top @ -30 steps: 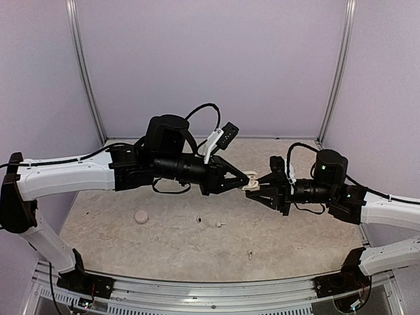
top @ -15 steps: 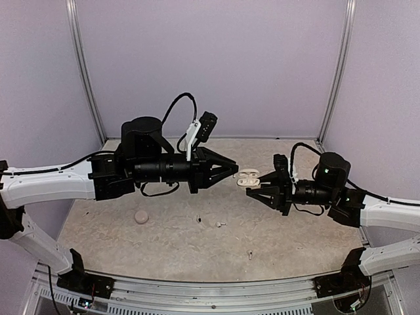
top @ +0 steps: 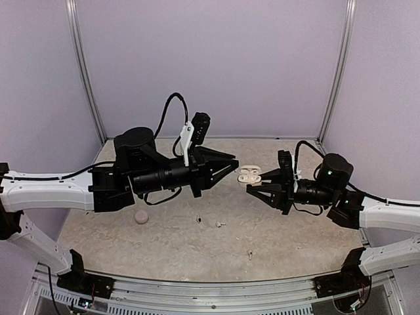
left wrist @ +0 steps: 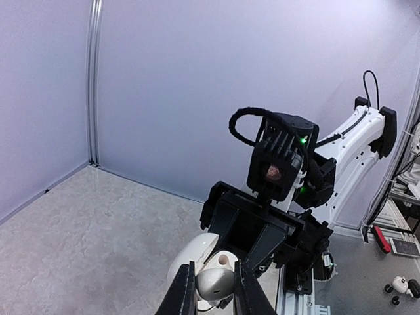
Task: Insert the wireless bluetooth earbuds into the charging case
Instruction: Insert the left earbud into the left side groove of the charging case.
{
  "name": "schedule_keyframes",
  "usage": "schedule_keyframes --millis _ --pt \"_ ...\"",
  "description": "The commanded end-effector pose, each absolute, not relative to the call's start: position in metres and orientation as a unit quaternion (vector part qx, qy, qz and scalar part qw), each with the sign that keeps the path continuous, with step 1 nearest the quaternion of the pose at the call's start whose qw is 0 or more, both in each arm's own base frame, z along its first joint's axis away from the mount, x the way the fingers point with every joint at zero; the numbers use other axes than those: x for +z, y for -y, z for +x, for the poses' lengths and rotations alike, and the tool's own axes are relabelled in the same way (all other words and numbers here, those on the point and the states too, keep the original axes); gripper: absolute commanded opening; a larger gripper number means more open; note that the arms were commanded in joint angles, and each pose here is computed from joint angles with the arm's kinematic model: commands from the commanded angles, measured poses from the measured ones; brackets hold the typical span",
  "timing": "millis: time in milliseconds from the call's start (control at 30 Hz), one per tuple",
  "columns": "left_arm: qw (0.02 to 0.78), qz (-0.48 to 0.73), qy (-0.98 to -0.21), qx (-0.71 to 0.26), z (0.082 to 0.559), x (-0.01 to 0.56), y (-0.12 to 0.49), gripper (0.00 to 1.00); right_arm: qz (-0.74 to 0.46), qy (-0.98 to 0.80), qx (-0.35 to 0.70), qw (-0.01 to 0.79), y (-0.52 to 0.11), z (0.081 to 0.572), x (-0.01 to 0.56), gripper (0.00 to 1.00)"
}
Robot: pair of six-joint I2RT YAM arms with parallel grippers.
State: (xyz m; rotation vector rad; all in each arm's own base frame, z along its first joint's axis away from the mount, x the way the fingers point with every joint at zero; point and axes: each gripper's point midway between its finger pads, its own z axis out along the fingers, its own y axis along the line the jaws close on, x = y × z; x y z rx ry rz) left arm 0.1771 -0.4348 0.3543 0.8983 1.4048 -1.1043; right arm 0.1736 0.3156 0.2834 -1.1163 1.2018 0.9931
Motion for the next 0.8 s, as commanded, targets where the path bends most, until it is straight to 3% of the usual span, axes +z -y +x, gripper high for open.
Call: schedule_keyframes --millis 0,767 --pt "0.568 0.367 -0.571 -0.465 0.178 0.362 0.444 0.09 -0.454 -0.507 0.455 0.574 -0.318 0.170 0.296 0.00" --pt "0.577 0.380 -0.582 -0.429 0.185 0.340 0.455 0.09 -0.440 -0.512 0.478 0.562 -0.316 0.166 0.302 0.00"
